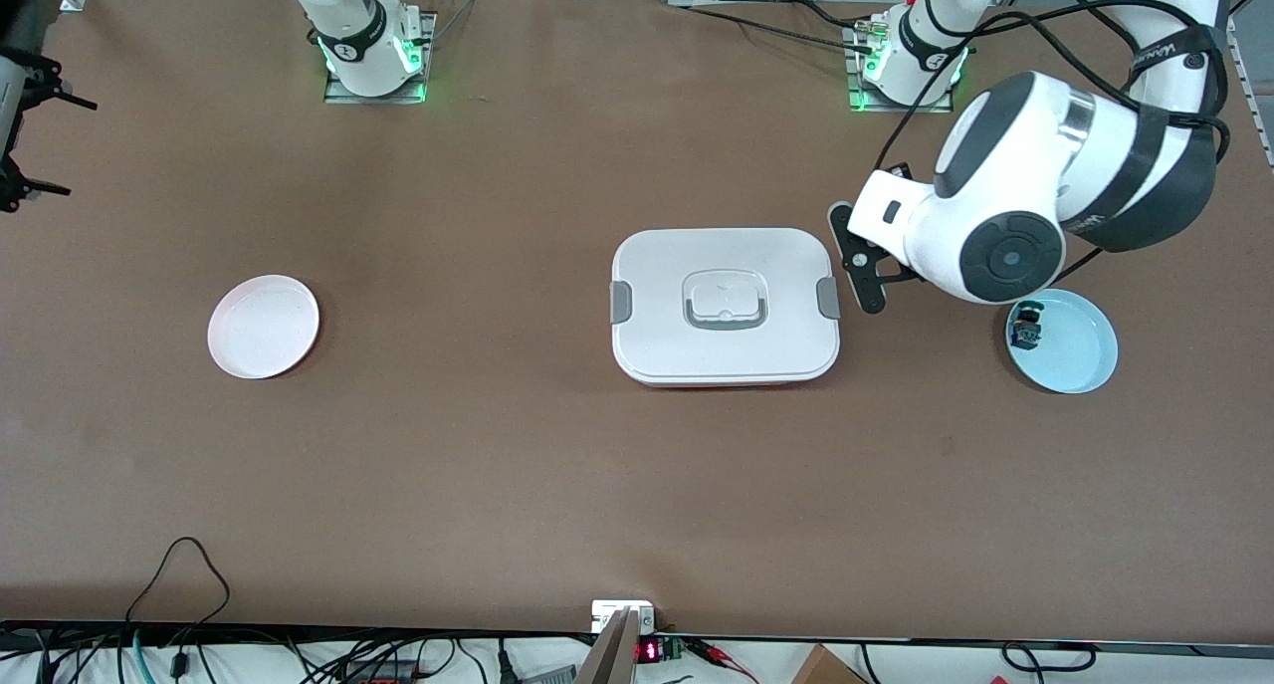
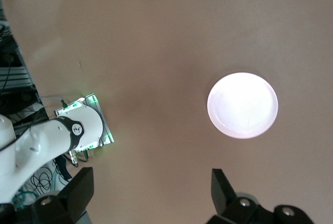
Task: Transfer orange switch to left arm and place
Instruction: 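Carry the switch with the left gripper to the light-blue plate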
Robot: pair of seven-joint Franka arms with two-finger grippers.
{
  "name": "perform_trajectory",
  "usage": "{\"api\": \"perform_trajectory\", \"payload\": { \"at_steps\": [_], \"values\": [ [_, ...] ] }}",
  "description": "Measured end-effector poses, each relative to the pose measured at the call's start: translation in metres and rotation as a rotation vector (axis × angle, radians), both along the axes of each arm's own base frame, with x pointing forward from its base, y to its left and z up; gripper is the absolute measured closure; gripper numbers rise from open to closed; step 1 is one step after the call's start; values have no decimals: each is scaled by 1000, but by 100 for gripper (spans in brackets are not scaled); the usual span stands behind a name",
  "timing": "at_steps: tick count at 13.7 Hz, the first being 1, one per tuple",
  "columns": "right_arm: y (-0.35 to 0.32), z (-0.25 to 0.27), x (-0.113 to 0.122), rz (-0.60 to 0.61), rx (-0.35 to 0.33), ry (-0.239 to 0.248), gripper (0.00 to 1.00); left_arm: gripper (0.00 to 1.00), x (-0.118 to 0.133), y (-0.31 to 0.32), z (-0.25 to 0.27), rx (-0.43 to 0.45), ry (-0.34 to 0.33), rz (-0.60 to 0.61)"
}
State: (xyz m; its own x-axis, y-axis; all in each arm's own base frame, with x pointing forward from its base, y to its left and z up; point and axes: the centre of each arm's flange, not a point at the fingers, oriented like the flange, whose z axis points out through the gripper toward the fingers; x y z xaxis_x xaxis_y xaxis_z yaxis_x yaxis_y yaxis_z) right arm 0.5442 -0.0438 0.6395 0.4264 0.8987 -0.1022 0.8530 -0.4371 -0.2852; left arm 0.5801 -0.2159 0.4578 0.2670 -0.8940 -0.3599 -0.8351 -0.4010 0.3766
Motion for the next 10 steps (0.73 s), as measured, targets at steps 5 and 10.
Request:
{"api": "perform_trajectory", "payload": {
  "at_steps": [5, 10],
  "values": [
    [12, 10, -3, -371, -134, -25, 0, 63, 8, 0, -42, 184, -88, -116],
    [43, 5, 6, -544, -186, -89, 0, 63, 29, 64, -109, 162, -68, -282]
  ]
}}
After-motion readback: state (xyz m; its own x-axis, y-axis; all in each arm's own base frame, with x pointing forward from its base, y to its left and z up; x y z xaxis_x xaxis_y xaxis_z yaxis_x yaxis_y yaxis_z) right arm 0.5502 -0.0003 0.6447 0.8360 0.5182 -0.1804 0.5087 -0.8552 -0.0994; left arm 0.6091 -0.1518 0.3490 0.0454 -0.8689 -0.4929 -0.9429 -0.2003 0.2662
